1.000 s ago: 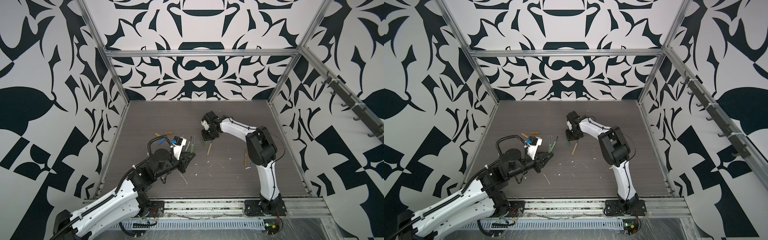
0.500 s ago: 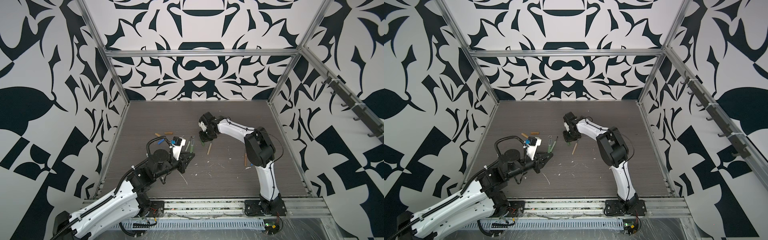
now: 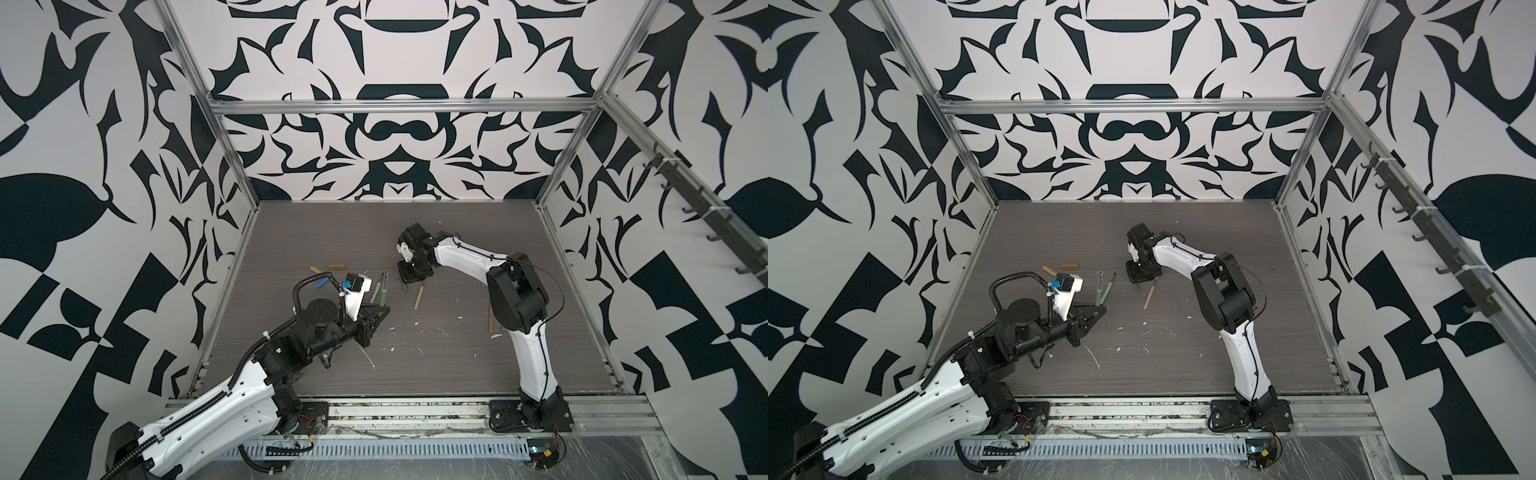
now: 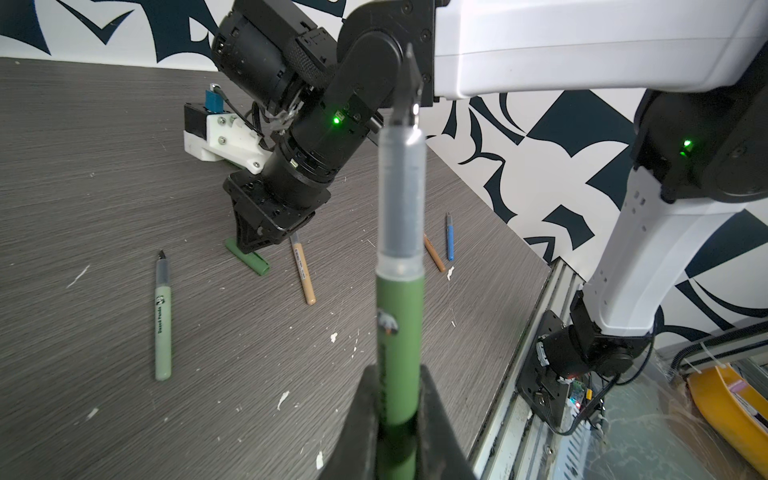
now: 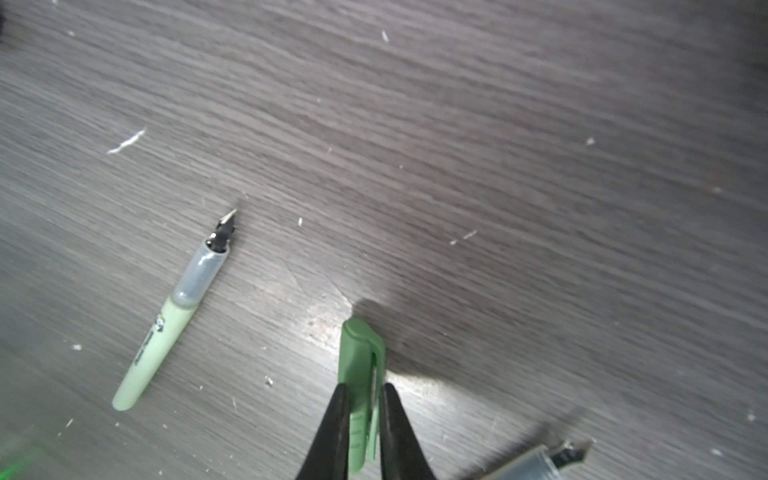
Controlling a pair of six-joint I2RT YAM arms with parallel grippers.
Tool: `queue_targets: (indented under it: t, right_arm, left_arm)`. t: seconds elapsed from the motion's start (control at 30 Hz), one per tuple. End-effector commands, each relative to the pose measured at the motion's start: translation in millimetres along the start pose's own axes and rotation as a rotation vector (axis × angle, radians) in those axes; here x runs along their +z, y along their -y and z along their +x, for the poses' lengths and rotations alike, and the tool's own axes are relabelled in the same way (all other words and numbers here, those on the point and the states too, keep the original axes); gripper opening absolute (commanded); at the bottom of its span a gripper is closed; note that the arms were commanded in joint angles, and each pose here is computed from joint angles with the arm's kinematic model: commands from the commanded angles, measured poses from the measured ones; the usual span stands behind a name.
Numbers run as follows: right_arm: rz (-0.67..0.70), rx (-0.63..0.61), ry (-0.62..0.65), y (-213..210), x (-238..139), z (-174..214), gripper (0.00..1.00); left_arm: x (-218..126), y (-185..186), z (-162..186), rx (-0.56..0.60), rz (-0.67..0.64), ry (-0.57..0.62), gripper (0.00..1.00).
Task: Insert the pens into the pen caps
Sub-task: 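Lift the green cap with the right gripper while the left gripper holds the pen upright, then swing the right gripper with the cap over the pen tip held by the left gripper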
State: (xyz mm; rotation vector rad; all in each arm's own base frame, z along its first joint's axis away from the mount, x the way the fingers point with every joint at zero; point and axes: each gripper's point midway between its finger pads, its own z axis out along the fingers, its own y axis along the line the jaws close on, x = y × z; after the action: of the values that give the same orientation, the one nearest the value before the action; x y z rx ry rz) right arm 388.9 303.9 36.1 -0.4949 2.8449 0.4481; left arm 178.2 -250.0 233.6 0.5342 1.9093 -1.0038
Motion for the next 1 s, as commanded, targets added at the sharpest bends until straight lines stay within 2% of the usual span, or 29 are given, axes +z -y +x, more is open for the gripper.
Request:
queue_targets:
  t: [0.0, 0.27, 0.6, 0.77, 0.97]
  right_arm:
    - [0.013, -0.001, -0.009, 1, 4, -2, 0.18]
    - [0.054, 0.005, -0.037, 9, 13, 6, 0.18]
    - [0.065, -0.003, -0.035, 7, 15, 5, 0.23]
    - [0.076, -0.009, -0.032, 5, 15, 4, 0.16]
    - [0.04, -0.015, 0.027, -8, -4, -4, 0.12]
  left_arm:
    - [-2, -2, -1, -0.008, -0.001, 0.016, 0.03]
    - [-2, -2, 0, -0.008, -0.002, 0.018, 0.03]
    - [-6, -2, -2, -0.006, -0.004, 0.03, 0.02]
    - [-7, -2, -1, -0.005, -0.006, 0.029, 0.02]
    - [-7, -5, -1, -0.003, -0.019, 0.029, 0.02]
